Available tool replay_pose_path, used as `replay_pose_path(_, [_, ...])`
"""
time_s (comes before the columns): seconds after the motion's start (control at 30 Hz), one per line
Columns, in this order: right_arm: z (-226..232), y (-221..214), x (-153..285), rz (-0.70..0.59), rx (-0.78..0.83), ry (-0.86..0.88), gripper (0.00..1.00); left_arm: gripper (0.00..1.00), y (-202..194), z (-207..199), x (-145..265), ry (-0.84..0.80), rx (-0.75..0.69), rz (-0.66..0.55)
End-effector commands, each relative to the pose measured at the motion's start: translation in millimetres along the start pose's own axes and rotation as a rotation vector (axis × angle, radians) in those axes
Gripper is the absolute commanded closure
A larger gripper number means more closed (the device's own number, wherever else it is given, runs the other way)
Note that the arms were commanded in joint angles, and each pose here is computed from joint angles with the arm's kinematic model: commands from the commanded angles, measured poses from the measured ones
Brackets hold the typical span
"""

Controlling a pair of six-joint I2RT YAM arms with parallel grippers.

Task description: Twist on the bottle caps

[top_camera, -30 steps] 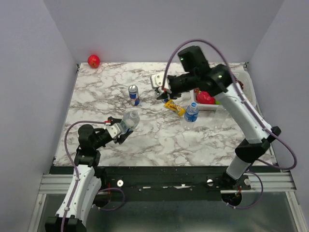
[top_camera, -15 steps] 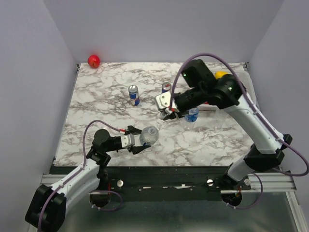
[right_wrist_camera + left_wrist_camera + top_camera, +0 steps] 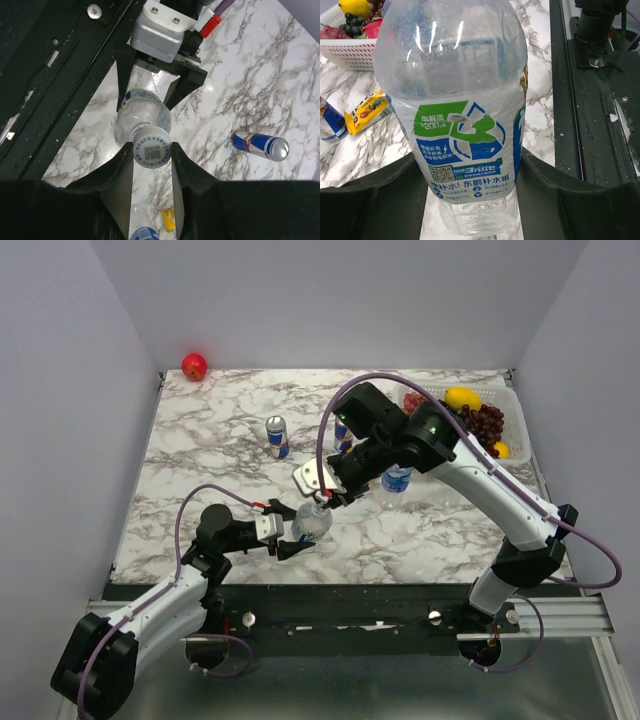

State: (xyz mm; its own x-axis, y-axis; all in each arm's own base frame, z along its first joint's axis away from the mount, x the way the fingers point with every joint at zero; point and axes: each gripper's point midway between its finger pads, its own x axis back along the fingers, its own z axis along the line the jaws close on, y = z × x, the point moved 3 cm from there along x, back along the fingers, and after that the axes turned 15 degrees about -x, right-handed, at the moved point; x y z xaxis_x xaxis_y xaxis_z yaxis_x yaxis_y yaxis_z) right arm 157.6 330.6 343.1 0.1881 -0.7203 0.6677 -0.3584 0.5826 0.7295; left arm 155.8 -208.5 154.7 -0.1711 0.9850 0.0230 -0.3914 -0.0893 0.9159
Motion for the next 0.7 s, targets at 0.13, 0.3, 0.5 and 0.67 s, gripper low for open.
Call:
replay_pose_path(0.13, [32,-36,-8,0.157,-0.08,0.152,0.73,1.0,11,4,1,0.039,-0.081,-0.043])
replay_pose_path(0.3, [34,-42,-11,0.175,-0.091,0.164,0.73,1.0,11,4,2,0.042,-0.097,-0.037])
replay_pose_path(0.5, [36,-43,-11,0.18,-0.09,0.167,0.73,1.0,10,4,2,0.047,-0.11,-0.033])
replay_pose_path(0.67, [38,-44,-10,0.177,-0.097,0.172,0.73,1.0,7,5,1,0.057,-0.096,-0.023])
